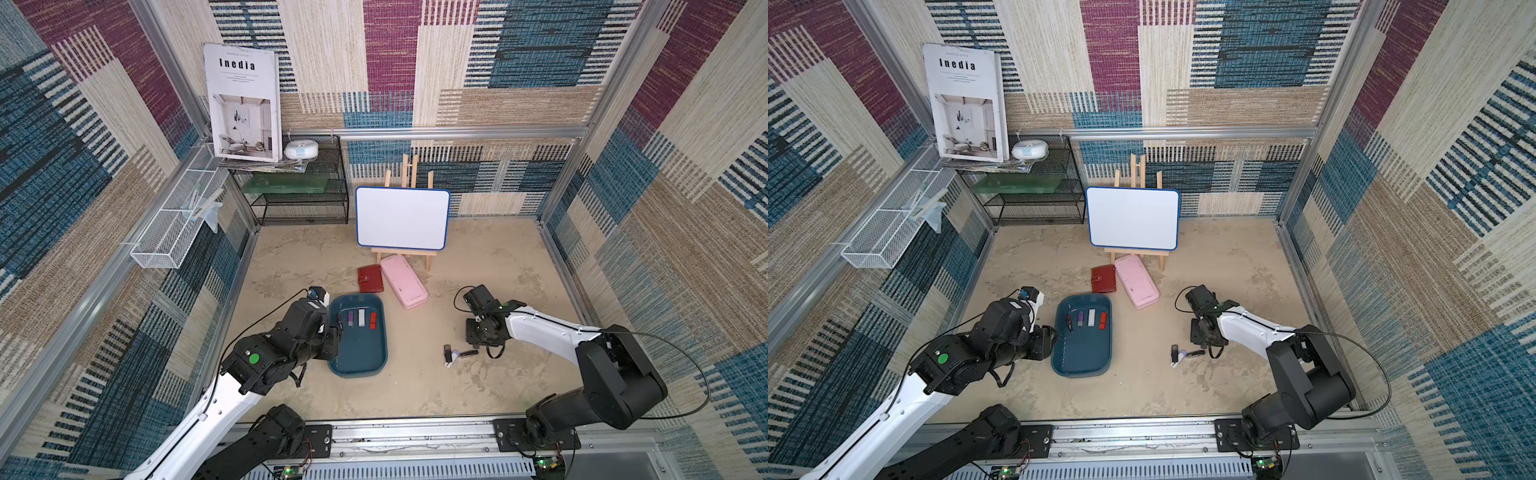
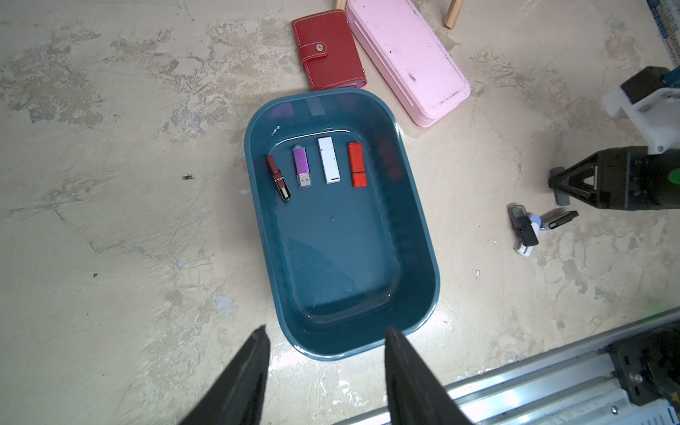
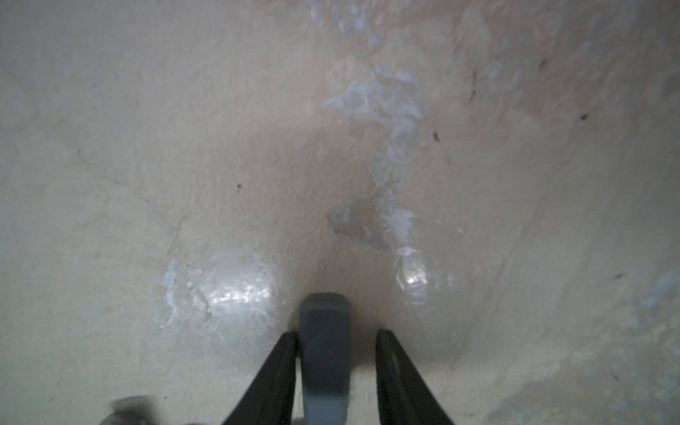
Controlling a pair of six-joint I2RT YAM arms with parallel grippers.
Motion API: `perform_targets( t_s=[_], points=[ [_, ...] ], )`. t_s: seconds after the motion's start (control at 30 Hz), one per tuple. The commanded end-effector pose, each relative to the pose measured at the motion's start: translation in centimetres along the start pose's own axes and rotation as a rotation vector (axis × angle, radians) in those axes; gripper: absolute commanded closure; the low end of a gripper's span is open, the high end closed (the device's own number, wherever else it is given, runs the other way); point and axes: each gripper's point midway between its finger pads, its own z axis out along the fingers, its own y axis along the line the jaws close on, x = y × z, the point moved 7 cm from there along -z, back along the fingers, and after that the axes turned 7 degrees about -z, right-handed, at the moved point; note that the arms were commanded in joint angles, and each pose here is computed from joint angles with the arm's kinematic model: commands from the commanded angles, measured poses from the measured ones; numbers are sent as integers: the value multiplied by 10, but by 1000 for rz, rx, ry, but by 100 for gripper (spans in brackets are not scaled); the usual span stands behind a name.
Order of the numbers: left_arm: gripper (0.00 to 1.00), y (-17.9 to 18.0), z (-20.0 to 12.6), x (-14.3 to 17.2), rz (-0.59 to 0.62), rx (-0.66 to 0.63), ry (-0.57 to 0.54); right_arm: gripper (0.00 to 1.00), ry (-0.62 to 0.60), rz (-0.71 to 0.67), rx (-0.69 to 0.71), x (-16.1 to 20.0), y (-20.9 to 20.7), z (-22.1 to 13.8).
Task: Put the usb flash drive into the storage box
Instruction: Pick up the USB flash from the center of the board, then place the USB flash in the storage box.
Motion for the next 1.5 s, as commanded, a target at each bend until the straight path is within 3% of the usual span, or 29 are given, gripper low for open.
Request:
perform_targets(
  t_s=[0.0,0.37,0.57,0.87,1.03,1.13,1.27,1.47],
  points=[
    [45,0,-1,-3,4,-2,-20,63,47,-21,18,8,3,7],
    [45,2,-1,-3,1,-19,-30,80,39,-26,-22,5,12,3],
    [45,4,-2,-4,-5,-29,-39,84,-70,-20,-87,-20,29,-37],
    [40,15,-10,-6,-39,-107,-95,84,-216,-66,-425,-41,130,-120],
    [38,18,-15,-7,-53,-122,-124,84,-201,-132,-609,-32,210,-137],
    [38,20,-17,-7,-58,-127,-134,84,-160,-176,-678,-23,258,-131],
    [38,20,-17,-7,-60,-131,-135,84,-131,-219,-663,-19,306,-116],
    [37,21,-17,-6,-61,-130,-135,84,-101,-179,-585,-18,330,-81]
  ],
)
